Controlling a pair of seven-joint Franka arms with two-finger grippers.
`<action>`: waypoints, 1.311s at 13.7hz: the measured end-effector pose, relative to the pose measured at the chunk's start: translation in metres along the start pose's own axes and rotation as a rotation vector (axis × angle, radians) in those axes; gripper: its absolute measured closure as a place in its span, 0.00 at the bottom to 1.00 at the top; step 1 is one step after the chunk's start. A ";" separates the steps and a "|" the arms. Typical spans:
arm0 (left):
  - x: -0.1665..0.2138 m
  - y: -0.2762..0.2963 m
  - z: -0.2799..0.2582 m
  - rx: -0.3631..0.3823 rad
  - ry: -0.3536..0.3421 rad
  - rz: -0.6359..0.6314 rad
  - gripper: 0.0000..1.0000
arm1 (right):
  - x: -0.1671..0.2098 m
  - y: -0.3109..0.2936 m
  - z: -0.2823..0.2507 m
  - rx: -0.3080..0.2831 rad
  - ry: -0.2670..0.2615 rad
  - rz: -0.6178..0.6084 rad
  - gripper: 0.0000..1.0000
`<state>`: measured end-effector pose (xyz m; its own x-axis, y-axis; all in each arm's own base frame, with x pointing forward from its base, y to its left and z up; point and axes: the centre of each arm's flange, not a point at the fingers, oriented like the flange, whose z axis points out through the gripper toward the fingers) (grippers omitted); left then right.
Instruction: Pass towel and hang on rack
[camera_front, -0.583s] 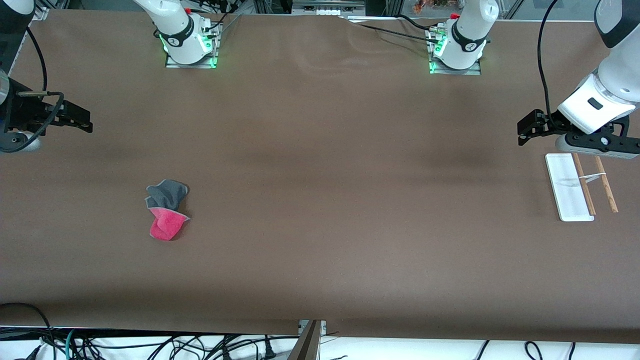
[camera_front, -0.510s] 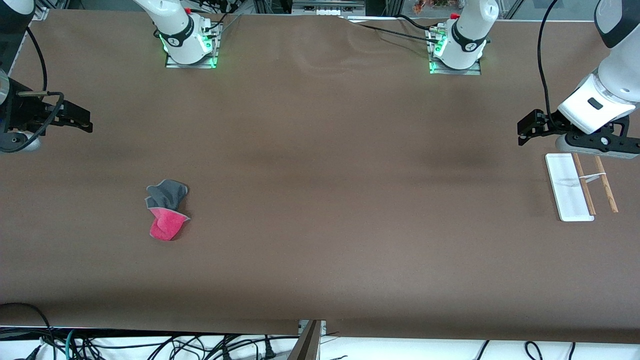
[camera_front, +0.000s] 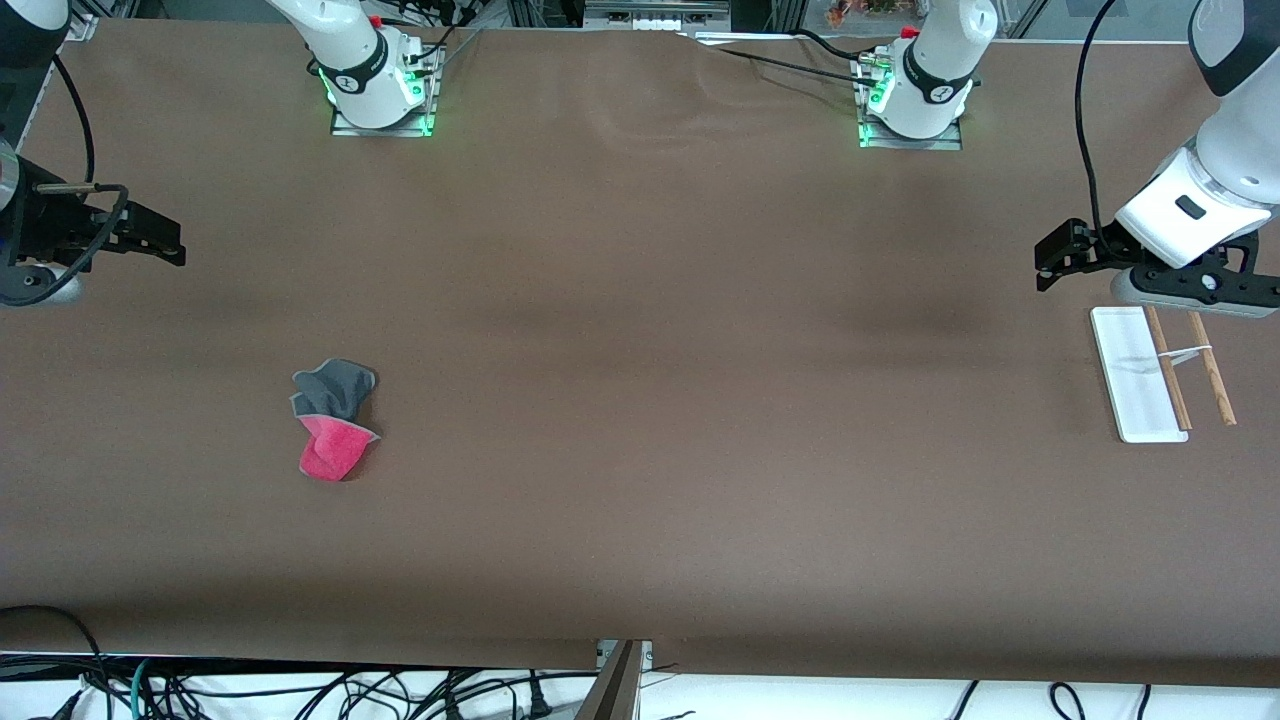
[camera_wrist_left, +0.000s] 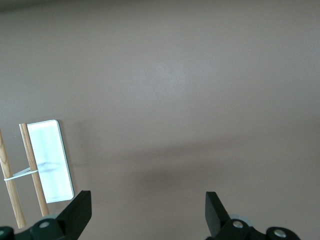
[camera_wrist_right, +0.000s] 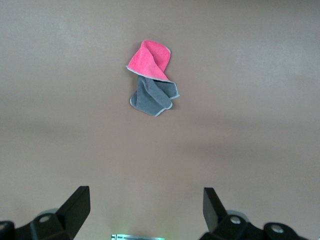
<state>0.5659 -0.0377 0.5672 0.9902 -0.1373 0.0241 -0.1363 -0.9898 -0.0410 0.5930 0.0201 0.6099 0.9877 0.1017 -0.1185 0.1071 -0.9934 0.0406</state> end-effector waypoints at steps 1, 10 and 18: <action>0.000 0.000 0.000 0.000 0.000 0.000 0.00 | 0.000 0.000 0.000 0.000 0.000 0.000 0.00; 0.000 0.000 0.000 0.000 -0.001 0.000 0.00 | 0.051 -0.020 0.064 0.004 -0.006 -0.040 0.00; 0.000 0.000 0.000 0.000 -0.001 0.000 0.00 | 0.114 -0.049 0.203 0.014 -0.106 -0.089 0.00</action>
<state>0.5664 -0.0377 0.5668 0.9903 -0.1373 0.0227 -0.1363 -0.9898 -0.0409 0.6776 0.0697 0.3928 0.9569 0.1840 -0.2247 0.1913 -0.9815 0.0111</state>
